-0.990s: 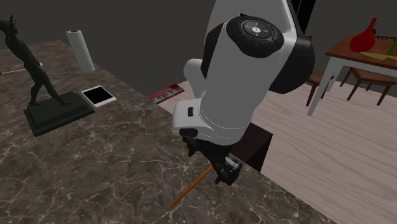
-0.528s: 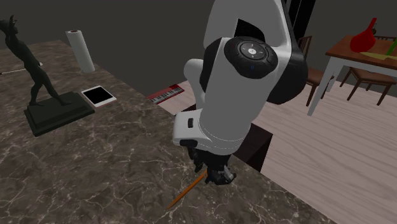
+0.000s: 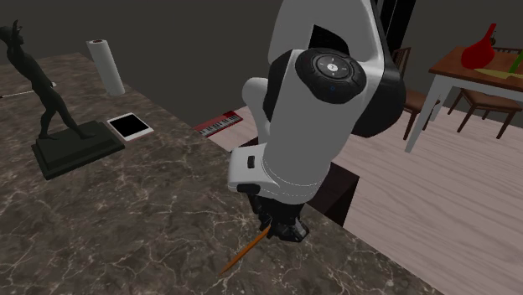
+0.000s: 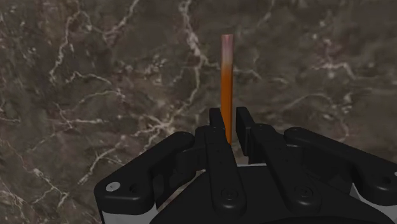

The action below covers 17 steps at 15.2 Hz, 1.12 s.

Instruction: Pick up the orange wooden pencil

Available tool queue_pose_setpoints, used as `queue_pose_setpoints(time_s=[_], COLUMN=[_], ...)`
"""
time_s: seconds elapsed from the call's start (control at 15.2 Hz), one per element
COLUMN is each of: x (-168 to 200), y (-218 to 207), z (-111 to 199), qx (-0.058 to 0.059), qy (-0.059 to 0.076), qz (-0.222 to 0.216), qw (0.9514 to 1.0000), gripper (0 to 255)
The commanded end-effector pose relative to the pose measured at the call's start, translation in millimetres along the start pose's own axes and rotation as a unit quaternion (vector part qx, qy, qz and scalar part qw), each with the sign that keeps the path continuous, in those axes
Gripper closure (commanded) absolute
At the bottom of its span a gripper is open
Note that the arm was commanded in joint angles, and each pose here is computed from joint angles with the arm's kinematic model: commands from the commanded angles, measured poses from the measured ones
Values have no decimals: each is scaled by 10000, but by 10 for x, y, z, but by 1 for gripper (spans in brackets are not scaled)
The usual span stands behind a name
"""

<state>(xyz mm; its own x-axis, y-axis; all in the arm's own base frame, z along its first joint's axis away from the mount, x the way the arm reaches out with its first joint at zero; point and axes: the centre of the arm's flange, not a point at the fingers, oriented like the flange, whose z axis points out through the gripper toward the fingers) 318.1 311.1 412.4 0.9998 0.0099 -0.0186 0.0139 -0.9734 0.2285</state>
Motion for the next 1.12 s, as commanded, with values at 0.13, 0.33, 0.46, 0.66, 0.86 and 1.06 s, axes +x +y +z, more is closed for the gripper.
queue_pose_setpoints(time_s=[0.13,0.33,0.46,0.66,0.86,1.06], x=[-3,-6,-8,-11,-14,-15], y=[36,72,96,132,168,182], z=[-154,-308,-411,-565,-719,-778], qx=[-2,-2,-2,-2,-2,-2], qy=[-3,-3,-3,-3,-3,-3], qz=[0,0,0,0,0,0], qw=[10000,10000,10000,10000,10000,10000], gripper=[255,255,255,255,255,255])
